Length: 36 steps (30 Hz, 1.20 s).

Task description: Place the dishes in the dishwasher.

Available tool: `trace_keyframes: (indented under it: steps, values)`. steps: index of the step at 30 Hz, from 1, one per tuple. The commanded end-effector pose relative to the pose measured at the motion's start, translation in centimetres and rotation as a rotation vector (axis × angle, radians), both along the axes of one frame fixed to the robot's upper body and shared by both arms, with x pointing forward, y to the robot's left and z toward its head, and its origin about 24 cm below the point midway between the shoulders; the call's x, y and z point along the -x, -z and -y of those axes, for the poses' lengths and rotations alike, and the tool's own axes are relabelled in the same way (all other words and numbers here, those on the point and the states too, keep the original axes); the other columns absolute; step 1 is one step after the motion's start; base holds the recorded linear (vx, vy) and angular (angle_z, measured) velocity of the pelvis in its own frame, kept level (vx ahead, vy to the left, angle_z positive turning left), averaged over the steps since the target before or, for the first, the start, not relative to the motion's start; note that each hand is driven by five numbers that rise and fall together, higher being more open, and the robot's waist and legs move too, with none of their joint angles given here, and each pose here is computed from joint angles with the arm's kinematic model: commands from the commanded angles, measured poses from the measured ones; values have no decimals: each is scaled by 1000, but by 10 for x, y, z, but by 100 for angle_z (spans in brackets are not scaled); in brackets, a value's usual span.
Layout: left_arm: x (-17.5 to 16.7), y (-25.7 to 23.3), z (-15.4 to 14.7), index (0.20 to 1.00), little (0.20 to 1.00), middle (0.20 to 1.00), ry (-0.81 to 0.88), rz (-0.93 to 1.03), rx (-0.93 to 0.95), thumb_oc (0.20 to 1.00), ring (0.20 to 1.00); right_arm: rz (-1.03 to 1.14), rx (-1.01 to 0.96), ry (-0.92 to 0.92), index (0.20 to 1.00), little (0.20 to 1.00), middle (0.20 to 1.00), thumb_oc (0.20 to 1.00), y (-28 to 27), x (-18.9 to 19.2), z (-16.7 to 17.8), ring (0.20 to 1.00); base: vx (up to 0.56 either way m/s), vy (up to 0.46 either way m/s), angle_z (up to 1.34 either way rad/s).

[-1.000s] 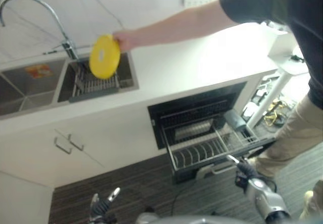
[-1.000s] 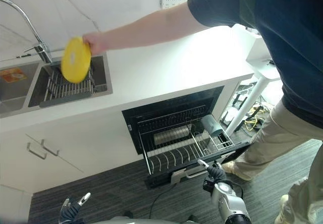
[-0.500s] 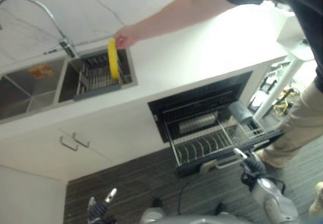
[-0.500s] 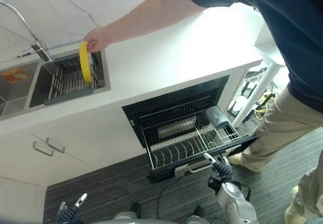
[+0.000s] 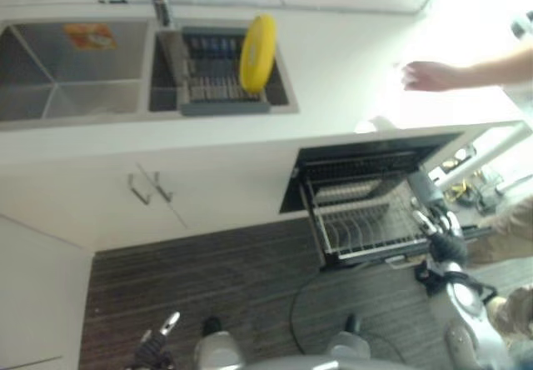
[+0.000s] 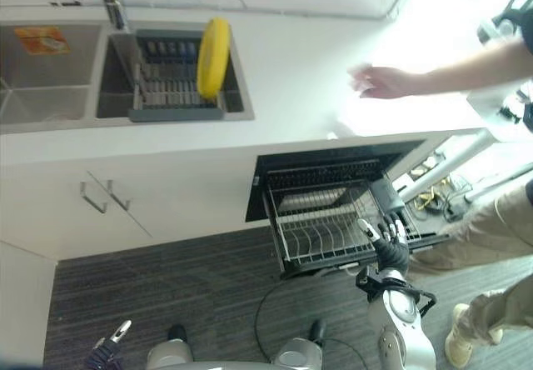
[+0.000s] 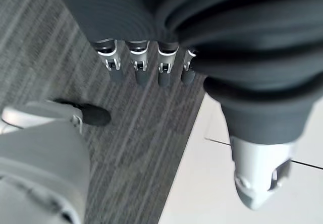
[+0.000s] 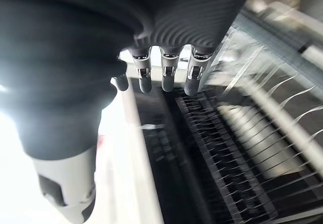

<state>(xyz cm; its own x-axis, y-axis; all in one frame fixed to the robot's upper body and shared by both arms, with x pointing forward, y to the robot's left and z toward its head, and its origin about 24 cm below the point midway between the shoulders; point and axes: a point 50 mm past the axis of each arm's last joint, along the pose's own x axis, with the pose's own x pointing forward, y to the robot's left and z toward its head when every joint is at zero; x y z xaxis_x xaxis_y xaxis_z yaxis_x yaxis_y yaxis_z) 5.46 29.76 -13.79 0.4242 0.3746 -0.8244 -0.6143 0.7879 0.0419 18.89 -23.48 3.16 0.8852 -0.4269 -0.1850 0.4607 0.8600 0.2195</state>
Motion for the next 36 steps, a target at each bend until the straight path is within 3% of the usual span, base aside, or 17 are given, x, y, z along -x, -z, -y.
trace_keyframes:
  steps: [1,5,10,20,24,32,36]
  values:
    - [-1,9,35,1000,1000,1000,-25,55,110,1000,1000,164,220,1,1000,1000,1000,1000,-48,-32,24,1000,10,732,-31]
    - [-13,7,28,1000,1000,1000,-7,29,90,1000,1000,190,243,58,1000,1000,1000,1000,-54,-40,27,1000,42,382,5]
    - [-13,14,47,1000,1000,1000,111,-23,118,1000,1000,203,298,90,1000,1000,1000,1000,-67,-33,40,1000,176,16,23]
    - [-8,21,58,1000,1000,1000,83,-71,146,1000,1000,331,450,-229,1000,1000,1000,1000,-99,-50,20,1000,191,-254,22]
    - [-6,22,65,1000,1000,1000,82,-47,170,1000,1000,344,504,-267,1000,1000,1000,1000,-110,-51,21,1000,100,-173,12]
    - [17,28,72,1000,1000,1000,45,-76,197,1000,1000,475,582,-388,1000,1000,1000,1000,-133,-60,5,1000,206,220,-2]
    - [23,29,70,1000,1000,1000,36,-92,199,1000,1000,562,526,-400,1000,1000,1000,1000,-135,-52,5,1000,183,318,-37]
